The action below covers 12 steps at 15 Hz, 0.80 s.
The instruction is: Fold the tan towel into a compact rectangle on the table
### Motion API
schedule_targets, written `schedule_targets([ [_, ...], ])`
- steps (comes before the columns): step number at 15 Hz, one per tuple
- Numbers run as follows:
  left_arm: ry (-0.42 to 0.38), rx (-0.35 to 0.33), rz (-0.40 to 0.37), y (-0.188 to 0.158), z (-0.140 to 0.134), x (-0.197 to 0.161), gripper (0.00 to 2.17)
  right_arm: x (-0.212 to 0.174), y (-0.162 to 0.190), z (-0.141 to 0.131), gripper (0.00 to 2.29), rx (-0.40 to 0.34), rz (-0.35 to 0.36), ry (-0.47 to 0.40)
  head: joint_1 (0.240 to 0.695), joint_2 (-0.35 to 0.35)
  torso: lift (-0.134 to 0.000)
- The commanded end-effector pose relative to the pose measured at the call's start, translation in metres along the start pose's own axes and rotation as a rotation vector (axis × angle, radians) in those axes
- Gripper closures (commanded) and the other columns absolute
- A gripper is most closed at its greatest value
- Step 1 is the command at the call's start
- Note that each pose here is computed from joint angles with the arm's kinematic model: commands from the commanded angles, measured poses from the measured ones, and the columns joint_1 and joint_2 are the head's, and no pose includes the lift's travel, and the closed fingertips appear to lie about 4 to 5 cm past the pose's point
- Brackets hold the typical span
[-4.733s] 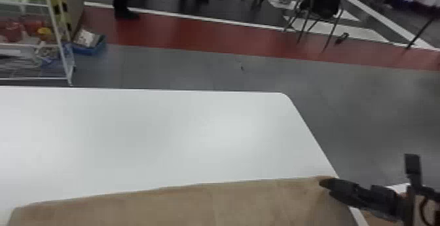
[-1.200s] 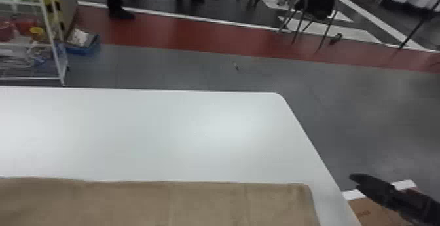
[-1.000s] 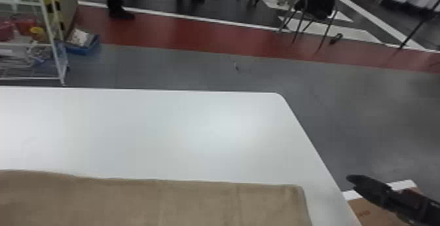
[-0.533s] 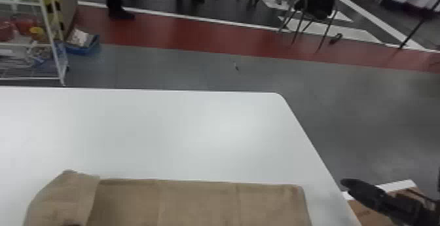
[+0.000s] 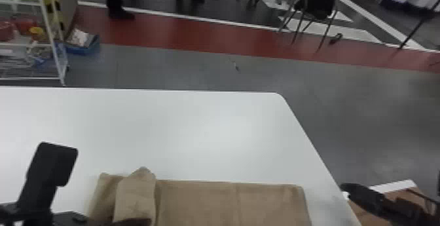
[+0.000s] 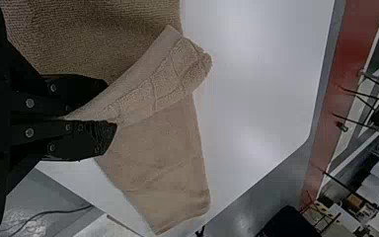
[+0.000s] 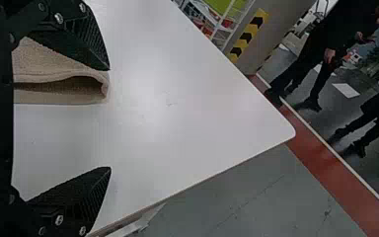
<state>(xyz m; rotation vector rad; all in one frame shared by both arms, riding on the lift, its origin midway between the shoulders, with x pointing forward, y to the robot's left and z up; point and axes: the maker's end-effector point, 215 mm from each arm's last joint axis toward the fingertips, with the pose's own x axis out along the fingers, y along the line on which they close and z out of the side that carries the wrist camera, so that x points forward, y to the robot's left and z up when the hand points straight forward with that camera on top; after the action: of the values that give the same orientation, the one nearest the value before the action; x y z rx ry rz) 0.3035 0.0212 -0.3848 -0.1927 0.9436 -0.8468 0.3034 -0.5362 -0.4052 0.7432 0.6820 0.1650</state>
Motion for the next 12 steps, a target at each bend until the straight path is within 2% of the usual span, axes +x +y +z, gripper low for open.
schedule_targets([
  [1, 0.031, 0.031, -0.022, -0.020, -0.004, 0.018, 1.98, 0.001, -0.001, -0.001, 0.18, -0.003, -0.001, 0.002, 0.695, -0.350, -0.123],
  [4, 0.115, 0.081, 0.023, -0.025, -0.018, 0.054, 1.97, 0.004, 0.001, -0.003, 0.18, -0.006, 0.003, 0.005, 0.695, -0.350, -0.123],
  [7, 0.148, 0.108, 0.069, -0.020, -0.020, 0.071, 1.97, 0.007, 0.001, -0.007, 0.18, -0.002, 0.007, 0.012, 0.695, -0.350, -0.123],
  [8, 0.148, 0.110, 0.070, -0.021, -0.021, 0.073, 1.73, 0.007, 0.001, -0.007, 0.18, -0.006, 0.004, 0.013, 0.695, -0.350, -0.123],
  [10, 0.145, 0.122, 0.058, -0.031, -0.021, 0.073, 0.00, 0.006, 0.001, -0.005, 0.18, -0.008, 0.002, 0.012, 0.695, -0.350, -0.123],
  [12, 0.117, 0.136, 0.025, -0.045, -0.014, 0.066, 0.00, 0.005, 0.002, -0.002, 0.18, -0.017, 0.001, 0.010, 0.695, -0.350, -0.123],
])
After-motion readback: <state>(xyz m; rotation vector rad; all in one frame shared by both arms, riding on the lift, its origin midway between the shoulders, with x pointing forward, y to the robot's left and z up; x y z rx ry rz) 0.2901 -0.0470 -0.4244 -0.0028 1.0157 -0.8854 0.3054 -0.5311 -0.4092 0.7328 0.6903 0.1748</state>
